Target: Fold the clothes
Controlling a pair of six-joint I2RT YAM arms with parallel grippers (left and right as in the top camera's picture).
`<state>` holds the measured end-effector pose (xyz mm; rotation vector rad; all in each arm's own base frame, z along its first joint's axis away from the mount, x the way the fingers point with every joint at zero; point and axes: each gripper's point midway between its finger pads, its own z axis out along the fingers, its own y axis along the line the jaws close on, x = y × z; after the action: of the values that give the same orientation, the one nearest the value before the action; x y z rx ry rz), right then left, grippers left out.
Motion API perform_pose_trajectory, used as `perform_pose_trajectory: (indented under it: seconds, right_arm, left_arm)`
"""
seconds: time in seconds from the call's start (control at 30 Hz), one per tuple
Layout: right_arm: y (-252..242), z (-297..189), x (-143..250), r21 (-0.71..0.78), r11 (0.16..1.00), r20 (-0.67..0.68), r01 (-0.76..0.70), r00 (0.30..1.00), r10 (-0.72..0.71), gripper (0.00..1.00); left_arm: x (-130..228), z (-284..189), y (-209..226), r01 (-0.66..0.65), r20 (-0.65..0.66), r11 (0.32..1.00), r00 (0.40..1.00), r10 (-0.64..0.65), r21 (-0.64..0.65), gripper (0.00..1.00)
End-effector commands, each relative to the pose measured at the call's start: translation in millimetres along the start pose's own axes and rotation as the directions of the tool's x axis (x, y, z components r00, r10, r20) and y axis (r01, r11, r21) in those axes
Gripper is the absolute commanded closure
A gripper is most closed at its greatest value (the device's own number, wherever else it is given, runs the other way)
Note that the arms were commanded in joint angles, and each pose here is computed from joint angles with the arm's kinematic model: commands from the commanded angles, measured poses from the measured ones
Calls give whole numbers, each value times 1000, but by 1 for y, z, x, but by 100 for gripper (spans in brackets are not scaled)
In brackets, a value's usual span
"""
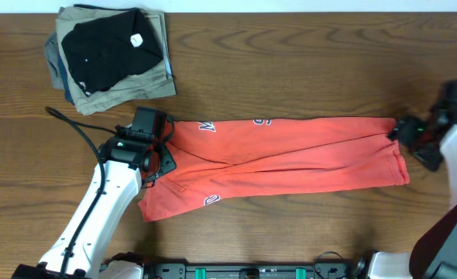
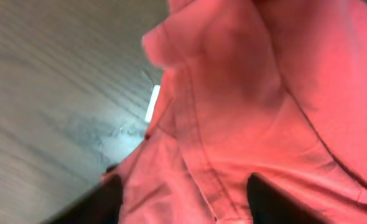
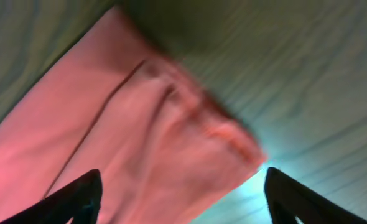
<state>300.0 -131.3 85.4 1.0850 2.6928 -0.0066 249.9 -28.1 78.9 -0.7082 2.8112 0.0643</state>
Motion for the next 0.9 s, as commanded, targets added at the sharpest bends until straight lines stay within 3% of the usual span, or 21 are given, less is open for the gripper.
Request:
perform_pose_trajectory:
  seconds: [0.0, 0.1, 0.27, 0.6, 0.67, 0.73, 0.8, 0.87]
  right_arm:
    - [2, 14, -7, -152, 987, -46, 42, 998, -49, 14]
    - [6, 26, -12, -271, 959, -57, 81, 993, -100, 10]
    - [-8, 59, -11, -259, 965, -120, 33, 991, -66, 7]
    - [11, 92, 11, -396, 917, -220, 44, 965, -141, 13]
    - [14, 95, 22, -400, 916, -265, 28, 953, -145, 27]
    - [15, 97, 31, -395, 918, -301, 23, 941, -153, 54]
    - [16, 97, 38, -389, 921, -322, 23, 933, -159, 68]
    - [17, 95, 41, -382, 924, -339, 6, 929, -147, 94]
  left_arm:
    - [-1, 2, 6, 2, -2, 999, 1000, -3, -37, 2]
    - [0, 3, 7, 1, -7, 999, 1000, -2, -41, 2]
    - [1, 3, 7, 1, -8, 999, 1000, -1, -41, 2]
    - [1, 3, 7, 1, -9, 999, 1000, -1, -43, 2]
    - [1, 3, 7, 1, -9, 999, 1000, -1, -42, 2]
    - [1, 3, 7, 1, -9, 999, 1000, -2, -42, 2]
    - [1, 3, 7, 1, -9, 999, 1000, -2, -42, 2]
    - [1, 3, 7, 1, -9, 999, 1000, -1, -43, 2]
